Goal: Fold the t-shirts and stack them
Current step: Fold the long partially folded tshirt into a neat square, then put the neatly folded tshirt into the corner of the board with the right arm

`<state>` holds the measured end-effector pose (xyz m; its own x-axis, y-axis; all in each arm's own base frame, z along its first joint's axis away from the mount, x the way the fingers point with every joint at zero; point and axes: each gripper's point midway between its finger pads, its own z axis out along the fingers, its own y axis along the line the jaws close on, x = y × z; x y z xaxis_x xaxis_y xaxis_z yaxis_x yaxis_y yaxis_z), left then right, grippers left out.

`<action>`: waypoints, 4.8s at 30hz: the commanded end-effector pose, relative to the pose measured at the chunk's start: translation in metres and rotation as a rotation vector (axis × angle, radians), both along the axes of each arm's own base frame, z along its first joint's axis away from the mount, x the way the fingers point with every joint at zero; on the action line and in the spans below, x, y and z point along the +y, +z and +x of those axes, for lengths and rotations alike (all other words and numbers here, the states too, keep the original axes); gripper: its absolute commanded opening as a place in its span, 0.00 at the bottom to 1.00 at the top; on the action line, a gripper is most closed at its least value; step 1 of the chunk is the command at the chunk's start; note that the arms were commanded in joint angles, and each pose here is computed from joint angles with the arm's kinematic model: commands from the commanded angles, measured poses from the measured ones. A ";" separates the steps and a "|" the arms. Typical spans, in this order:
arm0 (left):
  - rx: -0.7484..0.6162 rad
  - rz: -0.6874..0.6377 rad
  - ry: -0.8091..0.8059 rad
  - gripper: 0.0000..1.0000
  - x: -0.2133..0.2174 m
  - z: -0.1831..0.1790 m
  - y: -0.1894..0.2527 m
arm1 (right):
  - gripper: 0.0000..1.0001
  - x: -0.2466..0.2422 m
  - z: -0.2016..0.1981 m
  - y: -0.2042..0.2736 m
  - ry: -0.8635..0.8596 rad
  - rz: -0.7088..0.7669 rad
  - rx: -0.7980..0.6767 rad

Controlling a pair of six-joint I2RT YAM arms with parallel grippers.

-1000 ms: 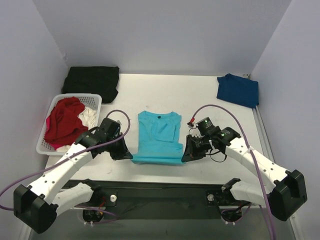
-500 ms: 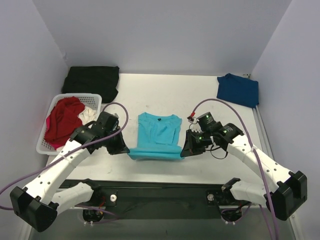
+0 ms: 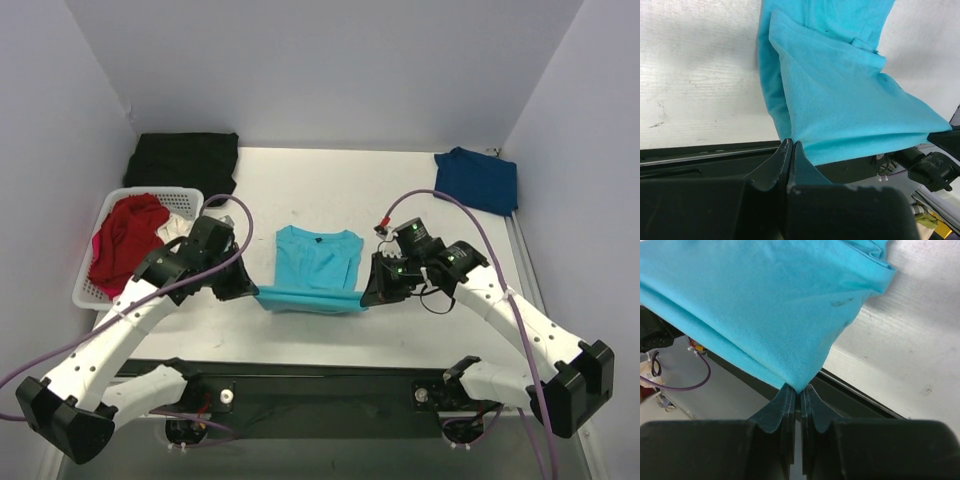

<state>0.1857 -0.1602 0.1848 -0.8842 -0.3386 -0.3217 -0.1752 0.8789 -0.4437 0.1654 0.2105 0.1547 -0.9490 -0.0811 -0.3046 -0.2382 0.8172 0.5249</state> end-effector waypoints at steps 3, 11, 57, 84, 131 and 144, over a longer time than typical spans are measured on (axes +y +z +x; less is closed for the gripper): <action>-0.029 0.017 0.058 0.00 0.018 -0.012 0.004 | 0.00 -0.015 -0.029 -0.008 0.011 -0.028 0.040; -0.057 0.010 0.053 0.00 0.015 -0.004 0.009 | 0.00 -0.012 -0.019 -0.005 0.020 -0.050 0.010; -0.360 0.105 0.061 0.51 -0.010 0.311 -0.025 | 0.38 -0.021 0.218 -0.057 -0.244 -0.200 -0.034; -0.278 0.014 0.040 0.54 0.016 0.170 -0.011 | 0.63 0.019 0.155 -0.137 -0.200 0.048 0.082; -0.303 -0.019 -0.038 0.55 0.024 0.179 0.008 | 0.00 -0.090 0.313 -0.105 -0.297 -0.528 -0.032; -0.290 -0.109 -0.070 0.54 -0.001 0.239 -0.024 | 0.00 -0.200 0.406 -0.035 -0.466 -0.608 -0.304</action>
